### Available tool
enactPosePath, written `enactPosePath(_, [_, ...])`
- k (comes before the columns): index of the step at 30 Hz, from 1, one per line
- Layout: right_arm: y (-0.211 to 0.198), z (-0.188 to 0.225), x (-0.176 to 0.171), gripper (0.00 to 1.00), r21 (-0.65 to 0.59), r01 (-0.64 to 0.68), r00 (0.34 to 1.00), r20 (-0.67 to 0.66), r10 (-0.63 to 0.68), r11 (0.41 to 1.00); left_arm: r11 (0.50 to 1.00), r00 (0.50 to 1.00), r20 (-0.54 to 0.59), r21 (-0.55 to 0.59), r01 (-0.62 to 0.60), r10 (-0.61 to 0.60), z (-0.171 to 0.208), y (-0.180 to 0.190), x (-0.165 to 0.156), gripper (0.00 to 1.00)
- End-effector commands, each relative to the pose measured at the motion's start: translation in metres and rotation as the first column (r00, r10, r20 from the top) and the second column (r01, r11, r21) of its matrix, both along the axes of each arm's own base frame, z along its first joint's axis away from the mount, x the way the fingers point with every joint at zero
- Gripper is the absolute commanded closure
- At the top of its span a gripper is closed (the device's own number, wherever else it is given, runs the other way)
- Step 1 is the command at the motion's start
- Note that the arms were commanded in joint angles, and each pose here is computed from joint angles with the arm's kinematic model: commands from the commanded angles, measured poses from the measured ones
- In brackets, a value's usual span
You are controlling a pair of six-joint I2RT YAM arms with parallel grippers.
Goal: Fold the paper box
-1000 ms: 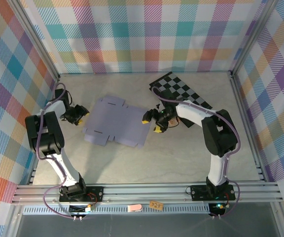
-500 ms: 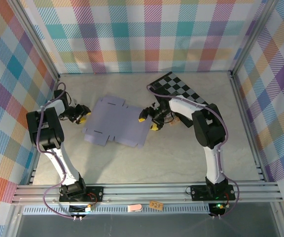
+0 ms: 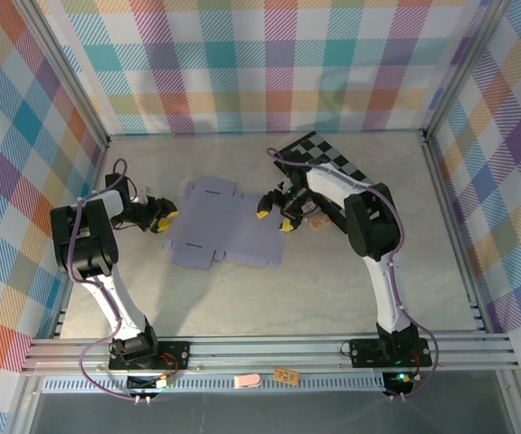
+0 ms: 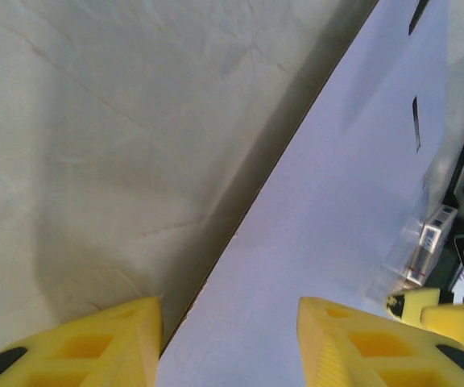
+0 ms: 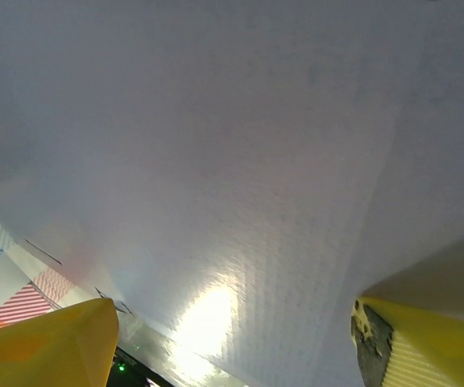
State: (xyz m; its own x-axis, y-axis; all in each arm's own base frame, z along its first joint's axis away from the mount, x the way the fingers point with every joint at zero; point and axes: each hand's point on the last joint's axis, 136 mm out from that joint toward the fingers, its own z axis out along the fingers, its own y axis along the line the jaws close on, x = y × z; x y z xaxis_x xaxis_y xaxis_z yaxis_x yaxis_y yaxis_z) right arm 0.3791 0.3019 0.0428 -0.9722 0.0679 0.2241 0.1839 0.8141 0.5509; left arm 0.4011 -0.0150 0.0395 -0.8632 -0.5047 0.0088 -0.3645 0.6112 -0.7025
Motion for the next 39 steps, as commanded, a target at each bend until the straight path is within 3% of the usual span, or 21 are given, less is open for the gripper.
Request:
enactPosePath(1, [-0.001, -0.003, 0.005, 0.24, 0.012, -0.032, 0.999, -0.012, 0.032, 0.999, 0.997, 1.0, 0.017, -0.073, 0.022, -0.021, 0.024, -0.019, -0.012, 0.54])
enactPosePath(11, [-0.007, -0.012, 0.01, 0.24, 0.0, -0.043, 0.999, -0.011, 0.043, 0.999, 0.987, 0.999, 0.017, -0.155, 0.032, -0.03, 0.032, -0.046, -0.036, 0.6])
enactPosePath(18, [-0.011, -0.014, 0.012, 0.23, -0.004, -0.064, 0.998, -0.006, 0.064, 0.998, 0.979, 0.999, 0.01, -0.195, 0.054, -0.053, 0.032, -0.061, -0.059, 0.74])
enactPosePath(26, [-0.014, -0.015, 0.012, 0.23, 0.015, -0.086, 0.996, -0.014, 0.086, 0.996, 0.971, 0.996, 0.053, -0.226, 0.08, -0.069, 0.05, -0.081, -0.085, 0.75])
enactPosePath(39, [-0.007, 0.013, 0.019, 0.23, 0.059, -0.07, 0.997, 0.031, 0.068, 0.996, 0.981, 0.994, 0.102, -0.185, 0.053, -0.034, 0.079, -0.079, -0.09, 1.0])
